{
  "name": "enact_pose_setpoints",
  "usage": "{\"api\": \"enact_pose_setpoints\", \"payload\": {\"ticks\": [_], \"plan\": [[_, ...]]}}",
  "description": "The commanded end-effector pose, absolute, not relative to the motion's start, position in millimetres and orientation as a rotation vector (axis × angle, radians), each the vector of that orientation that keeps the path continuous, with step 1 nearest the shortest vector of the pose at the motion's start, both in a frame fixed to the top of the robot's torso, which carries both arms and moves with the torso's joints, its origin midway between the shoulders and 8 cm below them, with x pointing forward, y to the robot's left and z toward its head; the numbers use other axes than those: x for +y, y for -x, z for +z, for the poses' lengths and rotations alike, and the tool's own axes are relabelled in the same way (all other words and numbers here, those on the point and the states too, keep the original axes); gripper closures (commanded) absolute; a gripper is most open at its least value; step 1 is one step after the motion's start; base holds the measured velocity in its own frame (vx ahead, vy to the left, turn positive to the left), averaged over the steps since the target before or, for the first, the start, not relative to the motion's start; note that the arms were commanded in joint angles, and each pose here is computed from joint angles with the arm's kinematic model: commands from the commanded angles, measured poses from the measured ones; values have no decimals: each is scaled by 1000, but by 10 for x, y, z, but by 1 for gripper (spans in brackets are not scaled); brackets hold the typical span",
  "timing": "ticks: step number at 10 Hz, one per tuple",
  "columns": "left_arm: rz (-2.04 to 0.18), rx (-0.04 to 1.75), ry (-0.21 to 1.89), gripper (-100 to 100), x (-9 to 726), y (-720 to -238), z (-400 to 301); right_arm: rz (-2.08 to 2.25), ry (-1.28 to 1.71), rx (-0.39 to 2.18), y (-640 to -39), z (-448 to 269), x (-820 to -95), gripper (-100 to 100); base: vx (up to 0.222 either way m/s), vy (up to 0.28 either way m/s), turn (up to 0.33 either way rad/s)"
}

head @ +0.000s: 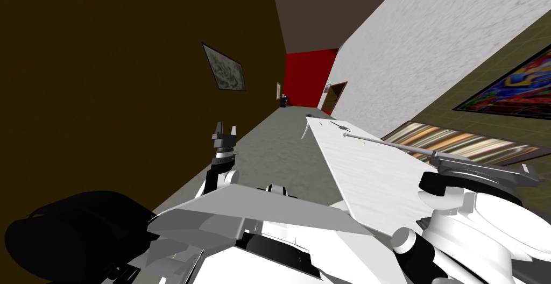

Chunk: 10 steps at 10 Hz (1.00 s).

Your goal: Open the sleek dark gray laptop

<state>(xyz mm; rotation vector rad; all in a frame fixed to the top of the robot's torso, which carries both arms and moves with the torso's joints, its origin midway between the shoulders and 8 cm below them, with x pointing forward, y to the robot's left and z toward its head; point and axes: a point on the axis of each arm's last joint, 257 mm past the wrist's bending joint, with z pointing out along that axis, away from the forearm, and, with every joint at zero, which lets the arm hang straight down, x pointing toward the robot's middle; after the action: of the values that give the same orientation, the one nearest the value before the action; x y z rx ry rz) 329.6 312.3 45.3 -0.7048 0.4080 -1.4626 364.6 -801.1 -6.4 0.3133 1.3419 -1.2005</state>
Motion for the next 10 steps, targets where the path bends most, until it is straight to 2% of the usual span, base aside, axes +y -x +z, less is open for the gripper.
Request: {"api": "enact_pose_setpoints", "payload": {"ticks": [1, 10], "plan": [[-1463, 408, 705, 0, 3123, -3296, 453, -1188, -193, 1350, -3885, -34, -7781, -100, -143, -97, 44], [-1463, 408, 705, 0, 3123, -3296, 453, -1127, 132, 1355, -4524, -70, -7034, -100, -112, -65, 35]]}}
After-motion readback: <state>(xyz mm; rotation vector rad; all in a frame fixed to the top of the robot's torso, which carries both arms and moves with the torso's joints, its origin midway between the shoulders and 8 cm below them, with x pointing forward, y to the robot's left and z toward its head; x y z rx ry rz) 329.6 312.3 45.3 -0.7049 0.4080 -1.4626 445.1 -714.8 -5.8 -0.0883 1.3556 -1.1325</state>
